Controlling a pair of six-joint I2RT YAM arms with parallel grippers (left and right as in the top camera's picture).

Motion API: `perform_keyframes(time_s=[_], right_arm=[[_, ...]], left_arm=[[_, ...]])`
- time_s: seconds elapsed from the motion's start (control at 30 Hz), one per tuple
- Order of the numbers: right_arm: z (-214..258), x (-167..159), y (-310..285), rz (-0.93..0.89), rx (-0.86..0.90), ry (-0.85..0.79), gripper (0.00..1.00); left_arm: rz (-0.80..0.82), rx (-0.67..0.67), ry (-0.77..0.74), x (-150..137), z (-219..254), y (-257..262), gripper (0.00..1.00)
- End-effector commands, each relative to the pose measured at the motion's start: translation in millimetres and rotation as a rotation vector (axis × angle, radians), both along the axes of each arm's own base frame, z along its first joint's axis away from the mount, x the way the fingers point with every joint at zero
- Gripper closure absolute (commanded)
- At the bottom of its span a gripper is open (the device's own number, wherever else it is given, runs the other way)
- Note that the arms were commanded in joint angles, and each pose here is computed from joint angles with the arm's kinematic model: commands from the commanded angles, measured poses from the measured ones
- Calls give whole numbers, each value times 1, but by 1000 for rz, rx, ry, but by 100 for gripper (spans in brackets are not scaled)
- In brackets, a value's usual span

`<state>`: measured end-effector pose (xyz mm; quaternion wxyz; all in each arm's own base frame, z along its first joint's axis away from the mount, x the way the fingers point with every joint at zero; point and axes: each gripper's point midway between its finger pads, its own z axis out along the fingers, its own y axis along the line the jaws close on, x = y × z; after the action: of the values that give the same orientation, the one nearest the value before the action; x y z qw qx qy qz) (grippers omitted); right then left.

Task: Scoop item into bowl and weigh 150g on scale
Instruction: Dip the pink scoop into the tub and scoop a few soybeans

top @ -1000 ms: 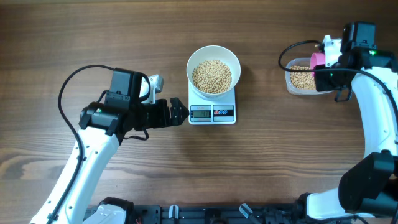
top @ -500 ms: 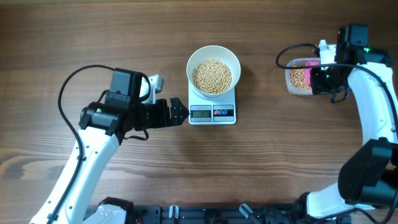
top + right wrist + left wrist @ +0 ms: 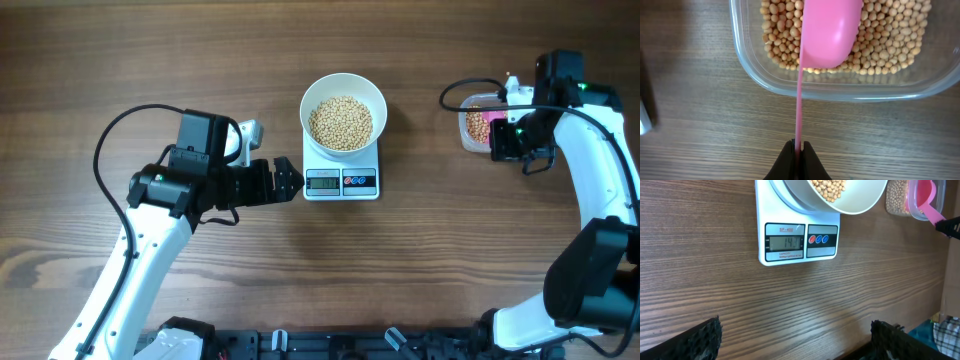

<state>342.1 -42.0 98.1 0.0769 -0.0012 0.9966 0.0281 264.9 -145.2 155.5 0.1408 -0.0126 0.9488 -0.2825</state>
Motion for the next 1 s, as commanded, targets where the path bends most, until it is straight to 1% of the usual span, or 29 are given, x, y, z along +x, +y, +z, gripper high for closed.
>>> perform_keyframes(time_s=[0.0,0.2,0.4,0.6,0.83,0.97], right_arm=[[-1,1,8,-45,42,7,96],[18,12,6,-46,33,-56,96],[19,10,6,-48,34,-52,96],[22,8,-6,-117,41,-56,96],[40,14,-6,-196,278,-136,96],[53,16,-11,-246,448,-187,96]], left_arm=[[-7,15,-10,2,-2,2,0],[-7,15,-10,2,-2,2,0],[-7,15,-10,2,-2,2,0],[-7,15,-10,2,-2,2,0],[-7,15,-10,2,-2,2,0],[-7,15,-10,2,-2,2,0]])
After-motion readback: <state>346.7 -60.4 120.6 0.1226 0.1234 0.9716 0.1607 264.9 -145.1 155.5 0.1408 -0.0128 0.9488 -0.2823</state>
